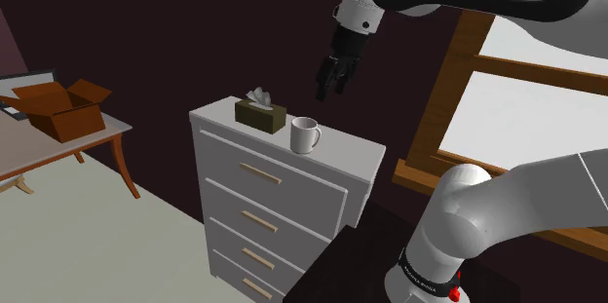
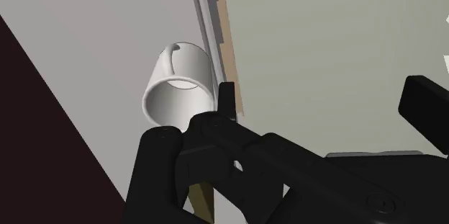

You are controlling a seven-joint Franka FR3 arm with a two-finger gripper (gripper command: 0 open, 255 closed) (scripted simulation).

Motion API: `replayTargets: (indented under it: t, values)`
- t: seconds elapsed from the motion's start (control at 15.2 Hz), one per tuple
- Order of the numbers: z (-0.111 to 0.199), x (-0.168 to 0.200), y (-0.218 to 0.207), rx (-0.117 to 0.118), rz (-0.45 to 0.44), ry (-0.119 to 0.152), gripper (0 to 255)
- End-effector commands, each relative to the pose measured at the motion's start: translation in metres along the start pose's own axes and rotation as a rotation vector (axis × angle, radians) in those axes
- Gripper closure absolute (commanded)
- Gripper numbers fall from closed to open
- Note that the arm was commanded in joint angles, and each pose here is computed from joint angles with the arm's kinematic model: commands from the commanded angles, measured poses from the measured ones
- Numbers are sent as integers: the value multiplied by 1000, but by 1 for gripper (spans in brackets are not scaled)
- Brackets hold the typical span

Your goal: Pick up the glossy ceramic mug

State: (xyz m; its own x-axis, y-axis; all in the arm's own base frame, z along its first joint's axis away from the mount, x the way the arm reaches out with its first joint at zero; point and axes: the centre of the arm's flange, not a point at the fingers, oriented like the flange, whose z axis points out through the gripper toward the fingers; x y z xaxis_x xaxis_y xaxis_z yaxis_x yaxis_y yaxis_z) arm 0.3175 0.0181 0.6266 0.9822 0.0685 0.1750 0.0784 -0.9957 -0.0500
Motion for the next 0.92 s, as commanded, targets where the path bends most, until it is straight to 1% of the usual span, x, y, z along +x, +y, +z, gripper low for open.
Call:
replayTargets:
  t: [0.0,0.86]
  values:
    - [0,0,0,0,0,0,0]
    - [114,86,108,10,5,-94,0]
